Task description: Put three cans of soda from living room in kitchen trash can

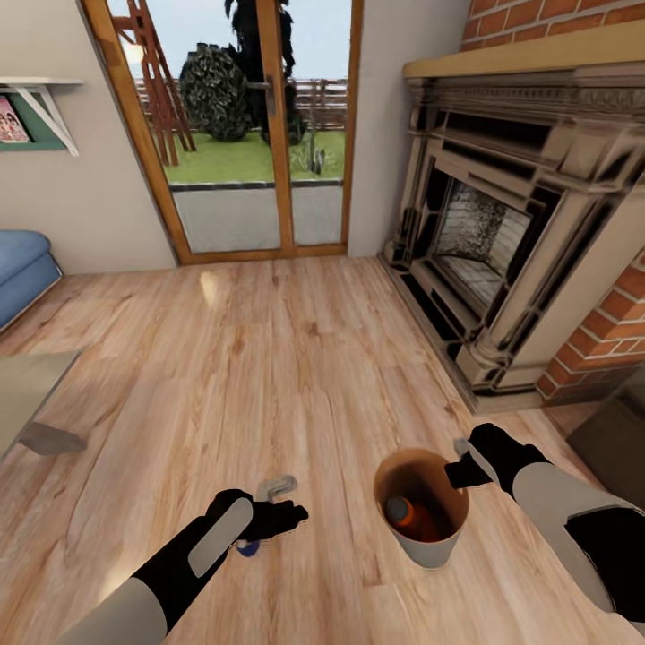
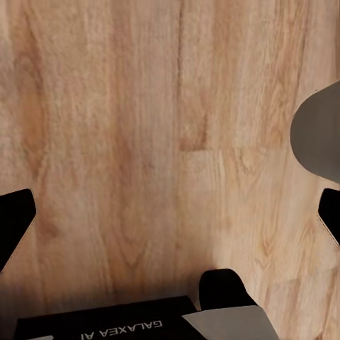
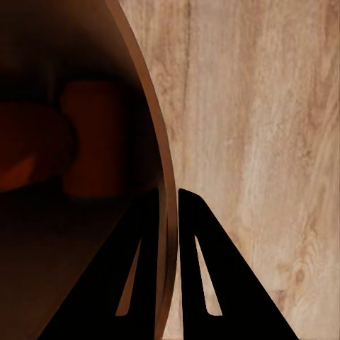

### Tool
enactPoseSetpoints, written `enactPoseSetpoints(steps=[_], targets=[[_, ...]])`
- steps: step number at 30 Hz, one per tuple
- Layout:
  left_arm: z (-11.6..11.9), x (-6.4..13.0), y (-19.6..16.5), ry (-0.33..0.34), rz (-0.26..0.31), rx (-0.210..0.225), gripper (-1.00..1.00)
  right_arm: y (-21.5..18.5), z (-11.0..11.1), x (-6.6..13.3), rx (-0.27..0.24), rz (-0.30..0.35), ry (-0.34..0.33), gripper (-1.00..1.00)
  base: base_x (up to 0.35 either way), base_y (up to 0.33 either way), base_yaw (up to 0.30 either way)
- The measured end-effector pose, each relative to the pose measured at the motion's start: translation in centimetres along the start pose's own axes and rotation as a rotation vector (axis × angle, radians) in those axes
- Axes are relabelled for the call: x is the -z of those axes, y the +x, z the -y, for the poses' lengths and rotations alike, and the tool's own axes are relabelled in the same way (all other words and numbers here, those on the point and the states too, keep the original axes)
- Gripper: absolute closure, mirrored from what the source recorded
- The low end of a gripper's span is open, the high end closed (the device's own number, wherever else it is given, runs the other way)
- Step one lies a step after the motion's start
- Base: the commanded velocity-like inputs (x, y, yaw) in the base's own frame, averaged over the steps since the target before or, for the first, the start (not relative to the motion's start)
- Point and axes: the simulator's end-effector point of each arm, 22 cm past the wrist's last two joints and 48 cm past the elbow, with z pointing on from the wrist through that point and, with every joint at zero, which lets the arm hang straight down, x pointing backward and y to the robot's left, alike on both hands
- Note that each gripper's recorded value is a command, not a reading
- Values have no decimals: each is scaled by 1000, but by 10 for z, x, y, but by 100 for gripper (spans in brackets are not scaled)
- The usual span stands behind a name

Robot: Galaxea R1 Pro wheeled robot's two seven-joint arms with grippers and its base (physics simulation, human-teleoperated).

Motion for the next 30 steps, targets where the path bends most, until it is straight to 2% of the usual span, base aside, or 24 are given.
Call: enactPoseSetpoints(steps=[23,27,30], targets=[[-1,0,0,-2,0,2,-100,1,2,0,3,-2,3,100,332,1,0],[-2,0,0,-2,0,2,-100,1,3,0,9,-3,8,100,227,69,0],[-1,0,0,-1,0,2,-100,0,-1,0,-3,0,-5,100,82,30,0]])
